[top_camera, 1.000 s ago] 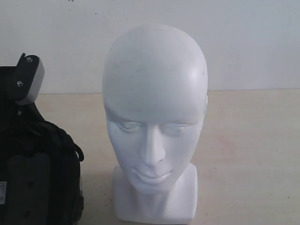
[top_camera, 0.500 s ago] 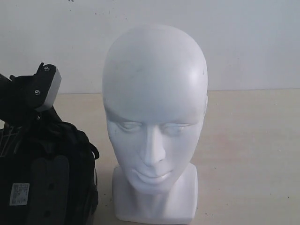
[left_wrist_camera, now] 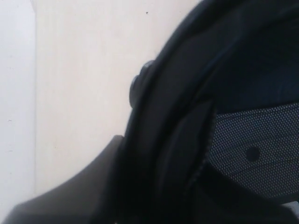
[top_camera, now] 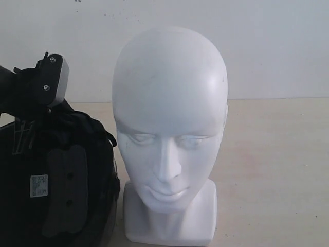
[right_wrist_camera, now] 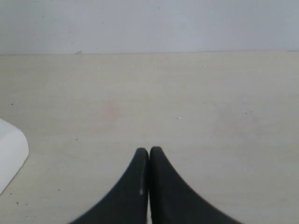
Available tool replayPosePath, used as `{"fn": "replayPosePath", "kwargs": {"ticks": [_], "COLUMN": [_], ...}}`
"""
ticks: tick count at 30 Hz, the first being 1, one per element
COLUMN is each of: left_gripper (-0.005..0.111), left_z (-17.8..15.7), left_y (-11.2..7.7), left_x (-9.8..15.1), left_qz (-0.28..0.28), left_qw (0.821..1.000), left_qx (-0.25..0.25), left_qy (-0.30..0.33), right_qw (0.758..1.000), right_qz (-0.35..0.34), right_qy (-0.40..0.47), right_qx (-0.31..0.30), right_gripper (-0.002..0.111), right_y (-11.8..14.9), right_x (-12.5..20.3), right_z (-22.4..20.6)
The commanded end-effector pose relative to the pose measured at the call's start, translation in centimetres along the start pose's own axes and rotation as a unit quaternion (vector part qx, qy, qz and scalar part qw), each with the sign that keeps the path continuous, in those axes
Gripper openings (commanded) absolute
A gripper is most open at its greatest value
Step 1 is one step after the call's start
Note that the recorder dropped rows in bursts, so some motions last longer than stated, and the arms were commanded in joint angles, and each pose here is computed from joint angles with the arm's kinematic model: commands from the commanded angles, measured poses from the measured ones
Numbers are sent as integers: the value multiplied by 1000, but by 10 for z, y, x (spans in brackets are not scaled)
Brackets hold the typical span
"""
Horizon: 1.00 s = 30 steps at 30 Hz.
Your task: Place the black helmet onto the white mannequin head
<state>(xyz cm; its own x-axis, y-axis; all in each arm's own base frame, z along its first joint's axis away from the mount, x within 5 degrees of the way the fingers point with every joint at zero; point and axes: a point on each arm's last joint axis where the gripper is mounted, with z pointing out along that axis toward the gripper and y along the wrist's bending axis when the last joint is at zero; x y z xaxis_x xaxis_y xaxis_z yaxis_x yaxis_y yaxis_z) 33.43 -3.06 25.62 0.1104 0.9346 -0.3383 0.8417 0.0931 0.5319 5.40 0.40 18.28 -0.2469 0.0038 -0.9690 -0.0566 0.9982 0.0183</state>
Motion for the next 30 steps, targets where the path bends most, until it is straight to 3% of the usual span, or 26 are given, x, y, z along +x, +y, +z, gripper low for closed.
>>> {"fn": "replayPosePath", "kwargs": {"ticks": [1, 9, 15, 17, 23, 28, 30], "left_gripper": [4, 4, 6, 14, 52, 66, 68], "left_z": [-2, -2, -2, -2, -1, -2, -2], "left_y": [6, 6, 9, 9, 9, 13, 16], "left_x": [-2, -2, -8, -9, -8, -7, -9], "left_qz": [18, 16, -40, -42, -42, -50, -109], "left_qw": [1000, 1000, 998, 998, 998, 996, 990], "left_qx": [-23, -23, -39, -40, -40, -64, -72], "left_qy": [1, -1, -38, -39, -39, -32, -52], "right_qw": [1000, 1000, 1000, 1000, 1000, 1000, 1000], "right_qz": [-2, -2, -2, -2, -2, -2, -2], "right_qy": [-6, -6, -6, -6, -6, -6, -6], "right_qx": [2, 2, 2, 2, 2, 2, 2], "right_gripper": [0, 0, 0, 0, 0, 0, 0], "right_y": [0, 0, 0, 0, 0, 0, 0], "right_x": [-1, -1, -1, -1, -1, -1, -1], "right_z": [0, 0, 0, 0, 0, 0, 0]}}
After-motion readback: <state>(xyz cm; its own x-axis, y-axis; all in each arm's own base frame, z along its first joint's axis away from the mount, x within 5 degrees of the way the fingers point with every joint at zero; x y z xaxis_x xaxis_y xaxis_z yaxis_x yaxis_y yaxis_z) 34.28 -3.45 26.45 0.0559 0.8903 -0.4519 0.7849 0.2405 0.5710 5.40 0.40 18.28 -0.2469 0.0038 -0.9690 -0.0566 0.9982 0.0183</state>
